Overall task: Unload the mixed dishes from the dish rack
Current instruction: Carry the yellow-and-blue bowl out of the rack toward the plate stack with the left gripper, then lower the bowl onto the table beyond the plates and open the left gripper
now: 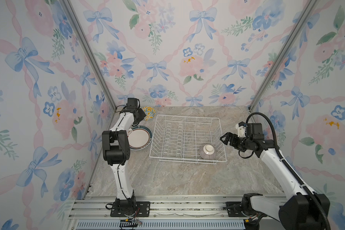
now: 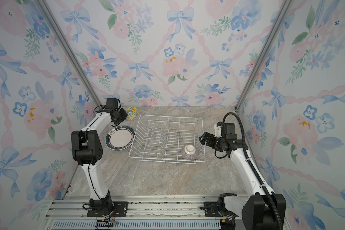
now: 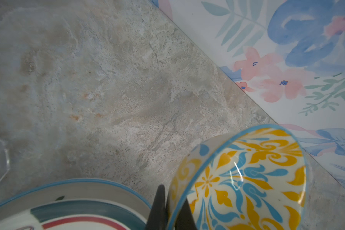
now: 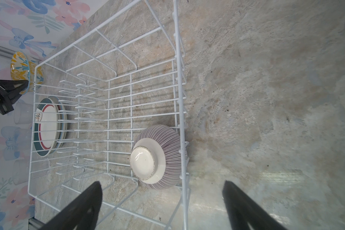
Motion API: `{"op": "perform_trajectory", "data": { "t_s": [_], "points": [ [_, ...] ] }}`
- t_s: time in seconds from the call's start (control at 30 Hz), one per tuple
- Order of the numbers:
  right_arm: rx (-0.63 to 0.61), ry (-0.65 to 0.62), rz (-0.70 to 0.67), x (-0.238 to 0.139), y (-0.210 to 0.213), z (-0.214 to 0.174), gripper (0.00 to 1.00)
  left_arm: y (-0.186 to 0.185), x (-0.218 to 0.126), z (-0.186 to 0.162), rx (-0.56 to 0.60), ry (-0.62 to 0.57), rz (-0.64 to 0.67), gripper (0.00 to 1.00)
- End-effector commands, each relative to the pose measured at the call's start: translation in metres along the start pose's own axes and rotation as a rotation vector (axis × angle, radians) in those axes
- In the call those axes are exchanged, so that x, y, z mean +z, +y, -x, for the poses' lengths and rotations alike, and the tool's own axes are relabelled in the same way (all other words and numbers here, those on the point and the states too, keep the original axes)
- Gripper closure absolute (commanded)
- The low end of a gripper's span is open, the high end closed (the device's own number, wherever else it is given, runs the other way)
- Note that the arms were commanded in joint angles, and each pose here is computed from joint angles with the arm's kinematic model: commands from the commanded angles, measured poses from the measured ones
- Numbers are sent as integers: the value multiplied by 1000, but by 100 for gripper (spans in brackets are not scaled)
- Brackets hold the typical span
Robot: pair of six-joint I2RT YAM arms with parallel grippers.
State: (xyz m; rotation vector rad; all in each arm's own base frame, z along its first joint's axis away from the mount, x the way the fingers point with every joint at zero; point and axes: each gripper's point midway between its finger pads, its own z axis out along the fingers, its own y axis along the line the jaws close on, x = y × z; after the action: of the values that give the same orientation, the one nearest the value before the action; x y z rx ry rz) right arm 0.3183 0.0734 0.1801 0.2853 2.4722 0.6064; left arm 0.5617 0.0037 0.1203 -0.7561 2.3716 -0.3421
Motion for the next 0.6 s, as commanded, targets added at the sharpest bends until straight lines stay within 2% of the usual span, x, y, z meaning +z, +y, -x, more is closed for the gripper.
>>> {"op": "perform_trajectory", "data": {
  "t_s": [0.0,0.5,0.57],
  "points": [
    [7,15,-24,0,-8,-6,3,-15,7,12,12,-12,-63,100],
    [24,18,-40,0,-11,-6,3,-4,46,0,29,46,-53,100],
    [23,19,-42,0,-11,-5,3,-4,49,-2,31,51,-53,97]
  ]
}}
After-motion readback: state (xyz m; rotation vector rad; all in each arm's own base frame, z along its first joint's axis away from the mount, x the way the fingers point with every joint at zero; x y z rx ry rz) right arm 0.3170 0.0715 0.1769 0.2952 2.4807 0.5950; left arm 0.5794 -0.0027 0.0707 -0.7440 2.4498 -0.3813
